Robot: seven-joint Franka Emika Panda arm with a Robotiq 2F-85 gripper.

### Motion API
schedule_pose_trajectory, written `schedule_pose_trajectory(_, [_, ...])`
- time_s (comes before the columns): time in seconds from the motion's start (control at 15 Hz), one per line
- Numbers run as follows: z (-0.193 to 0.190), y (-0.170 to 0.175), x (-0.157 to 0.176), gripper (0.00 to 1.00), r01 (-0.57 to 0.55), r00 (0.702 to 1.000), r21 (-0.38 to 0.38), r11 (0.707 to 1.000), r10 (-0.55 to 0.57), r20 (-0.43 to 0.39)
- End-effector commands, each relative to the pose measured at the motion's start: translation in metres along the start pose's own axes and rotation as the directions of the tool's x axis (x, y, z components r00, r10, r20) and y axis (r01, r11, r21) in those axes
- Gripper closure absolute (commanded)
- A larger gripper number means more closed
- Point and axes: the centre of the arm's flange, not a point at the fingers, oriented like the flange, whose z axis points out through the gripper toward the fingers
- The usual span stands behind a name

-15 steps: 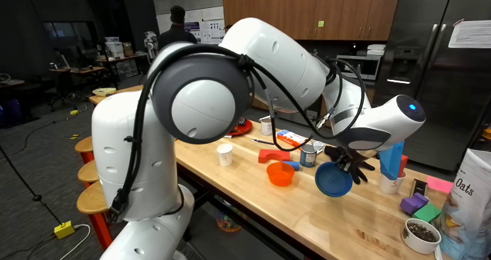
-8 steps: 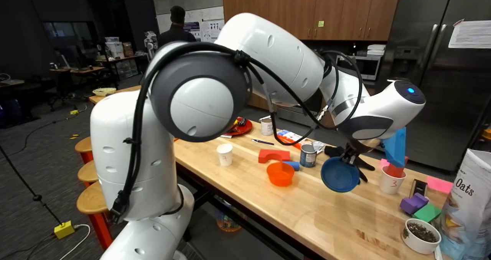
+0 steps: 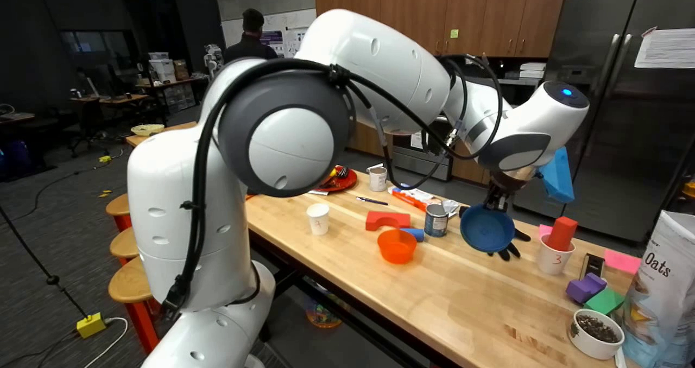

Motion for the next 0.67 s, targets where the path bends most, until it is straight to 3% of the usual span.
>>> schedule_pose_trajectory(0.0, [-0.024, 0.015, 0.014, 0.98, 0.133, 0.991, 0.023, 0.991, -0.134, 0.030])
schedule_pose_trajectory(0.27, [-0.030, 0.049, 0.041, 0.98, 0.282, 0.958, 0.099, 0.954, -0.286, 0.035])
schedule_pose_trajectory(0.6, [-0.015, 0.076, 0.084, 0.98, 0.435, 0.892, 0.222, 0.873, -0.451, 0.029])
